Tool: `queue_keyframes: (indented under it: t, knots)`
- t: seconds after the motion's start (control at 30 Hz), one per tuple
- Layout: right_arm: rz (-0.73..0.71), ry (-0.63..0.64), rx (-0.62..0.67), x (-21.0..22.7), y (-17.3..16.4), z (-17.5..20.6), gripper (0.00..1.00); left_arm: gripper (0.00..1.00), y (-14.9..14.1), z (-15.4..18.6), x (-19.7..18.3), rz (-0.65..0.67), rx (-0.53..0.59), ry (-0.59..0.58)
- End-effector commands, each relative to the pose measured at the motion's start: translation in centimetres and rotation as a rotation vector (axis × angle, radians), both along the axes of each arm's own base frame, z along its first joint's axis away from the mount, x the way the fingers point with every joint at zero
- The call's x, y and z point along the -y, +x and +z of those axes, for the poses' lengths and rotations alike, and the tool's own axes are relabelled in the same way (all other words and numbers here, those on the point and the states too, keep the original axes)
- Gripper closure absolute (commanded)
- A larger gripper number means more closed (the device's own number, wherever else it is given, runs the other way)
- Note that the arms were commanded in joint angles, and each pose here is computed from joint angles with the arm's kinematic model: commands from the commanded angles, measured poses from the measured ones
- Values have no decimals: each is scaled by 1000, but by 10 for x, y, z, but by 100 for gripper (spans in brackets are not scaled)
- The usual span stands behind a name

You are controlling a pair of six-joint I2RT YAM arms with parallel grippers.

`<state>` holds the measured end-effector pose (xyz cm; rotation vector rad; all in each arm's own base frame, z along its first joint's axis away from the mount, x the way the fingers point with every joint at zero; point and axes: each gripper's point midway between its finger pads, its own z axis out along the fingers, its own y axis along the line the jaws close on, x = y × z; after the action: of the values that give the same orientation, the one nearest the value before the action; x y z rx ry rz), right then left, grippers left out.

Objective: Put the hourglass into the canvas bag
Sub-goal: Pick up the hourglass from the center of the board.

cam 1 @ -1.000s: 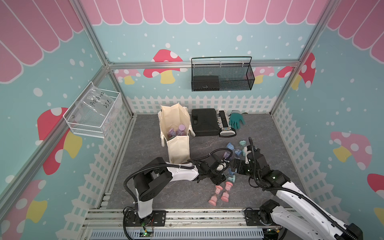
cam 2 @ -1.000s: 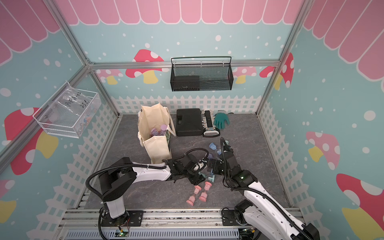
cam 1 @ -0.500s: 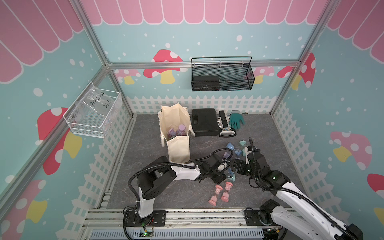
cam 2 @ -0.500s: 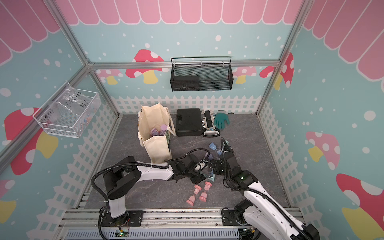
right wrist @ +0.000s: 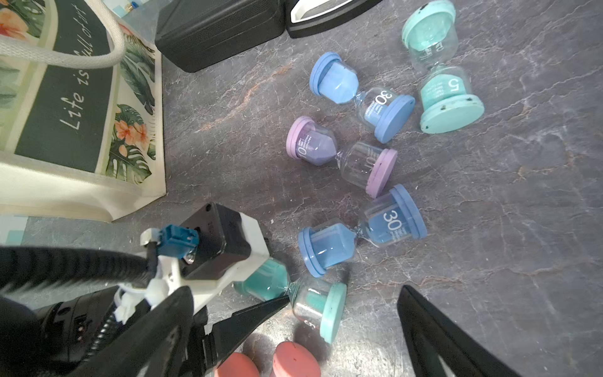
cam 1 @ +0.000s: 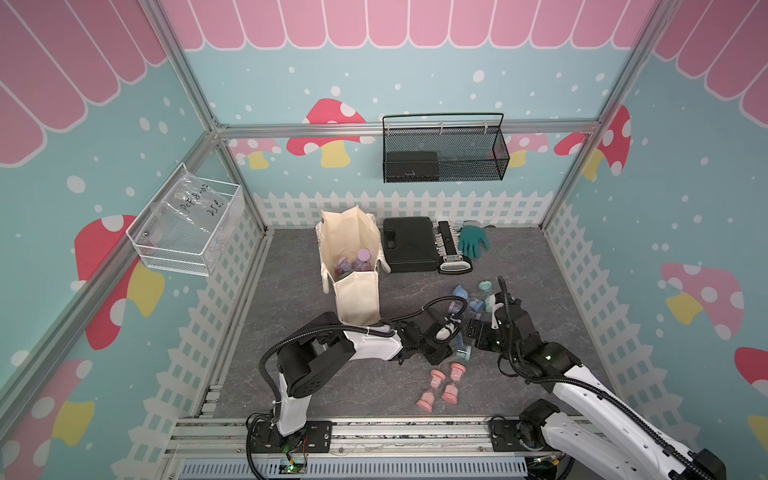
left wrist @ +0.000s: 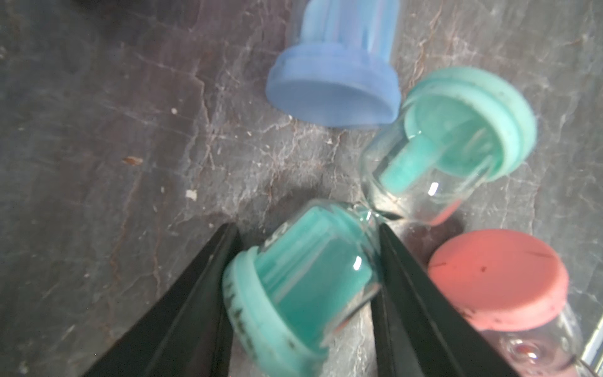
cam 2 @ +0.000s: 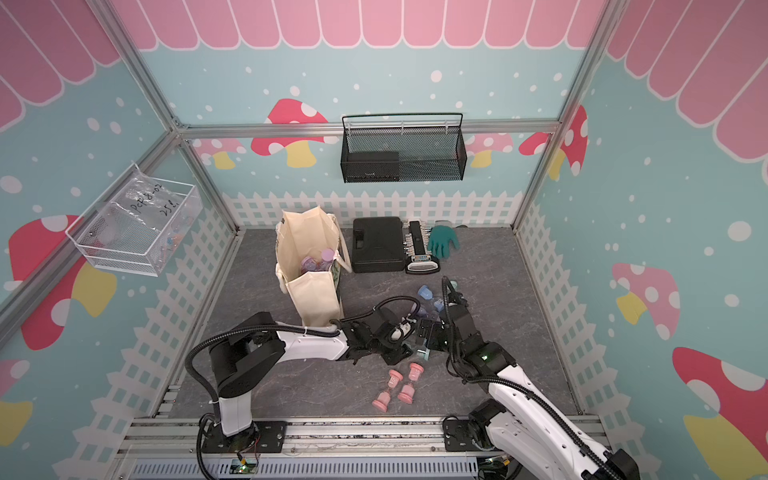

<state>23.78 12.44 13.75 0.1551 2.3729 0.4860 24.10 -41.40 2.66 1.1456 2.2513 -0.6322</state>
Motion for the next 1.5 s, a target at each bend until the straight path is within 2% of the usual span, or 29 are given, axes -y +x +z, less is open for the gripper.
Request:
queue_keyframes:
  t: [0.0,0.27,0.5,0.77,1.03,1.47]
  knots:
    - [3,24,23,-2,1,3,0,53,4,3,-4,16,25,-6]
    - [3,37,53,-2,2,11,1,56,10,26,-15,87,7,-117]
    - [18,45,102,-4,6,27,0,57,19,46,-30,158,7,-162]
    - [88,78,223,-16,13,61,1,58,29,80,-48,257,37,-184]
    - [222,107,391,-36,17,108,0,62,37,125,-70,374,68,-173]
    - [400,153,645,-65,18,173,0,63,35,228,-115,559,126,-250]
